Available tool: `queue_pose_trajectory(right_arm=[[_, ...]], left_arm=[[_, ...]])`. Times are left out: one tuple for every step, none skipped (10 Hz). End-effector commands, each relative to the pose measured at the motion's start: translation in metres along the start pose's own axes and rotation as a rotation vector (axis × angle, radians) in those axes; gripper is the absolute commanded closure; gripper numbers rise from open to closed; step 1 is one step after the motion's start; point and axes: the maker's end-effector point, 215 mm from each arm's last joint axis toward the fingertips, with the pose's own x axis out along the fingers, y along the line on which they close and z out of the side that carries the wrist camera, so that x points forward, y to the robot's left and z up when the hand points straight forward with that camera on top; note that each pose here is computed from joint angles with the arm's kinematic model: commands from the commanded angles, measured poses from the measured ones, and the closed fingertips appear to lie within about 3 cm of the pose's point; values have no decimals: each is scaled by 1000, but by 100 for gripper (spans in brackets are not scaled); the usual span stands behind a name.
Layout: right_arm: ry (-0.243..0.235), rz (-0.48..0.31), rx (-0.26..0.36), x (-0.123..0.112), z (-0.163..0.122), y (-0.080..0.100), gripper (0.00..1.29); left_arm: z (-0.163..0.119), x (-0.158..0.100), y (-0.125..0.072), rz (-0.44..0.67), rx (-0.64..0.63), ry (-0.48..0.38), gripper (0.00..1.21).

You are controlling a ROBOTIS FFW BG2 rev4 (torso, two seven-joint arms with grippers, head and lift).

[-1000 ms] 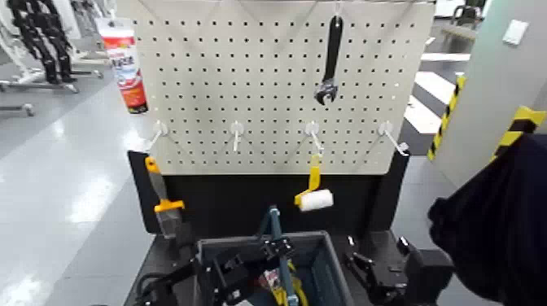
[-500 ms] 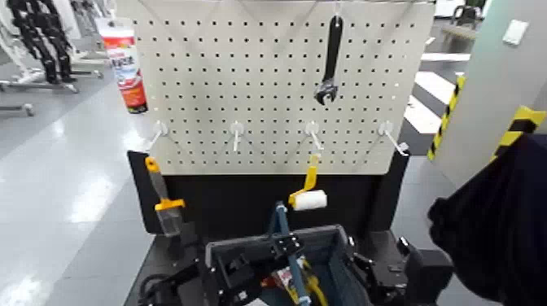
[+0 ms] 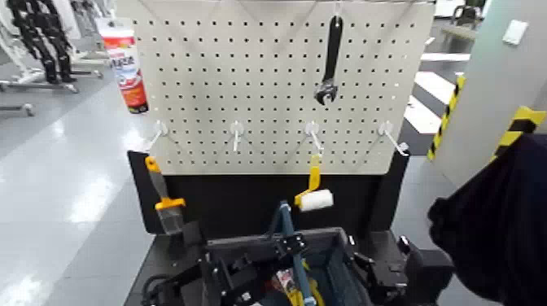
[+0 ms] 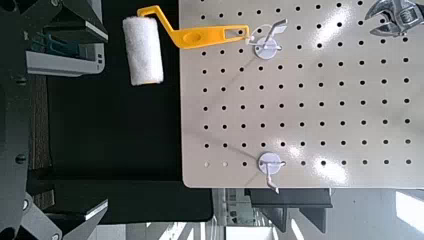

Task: Grasp the handle of the crate.

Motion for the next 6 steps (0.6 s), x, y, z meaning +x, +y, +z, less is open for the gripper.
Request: queue_pose_trajectory(right_arm=[[-5, 1, -2, 0, 1, 0, 15], [-7, 1, -10, 1, 2, 0, 15], [-6, 3, -11, 1, 2, 0, 15], [-8, 4, -11, 1, 3, 1, 15], [-8, 3, -12, 1, 3, 0, 15], [-6, 1, -12, 1, 2, 0, 15]], left_arm=[[-1, 0, 1, -1, -7, 2, 118], [-1, 1, 1, -2, -8, 3, 118], [-1, 1, 1, -2, -7, 2, 118], [-1, 1, 1, -2, -7, 3, 118], [-1, 1, 1, -2, -7, 3, 118], [-1, 0, 1, -3, -8, 1, 118]])
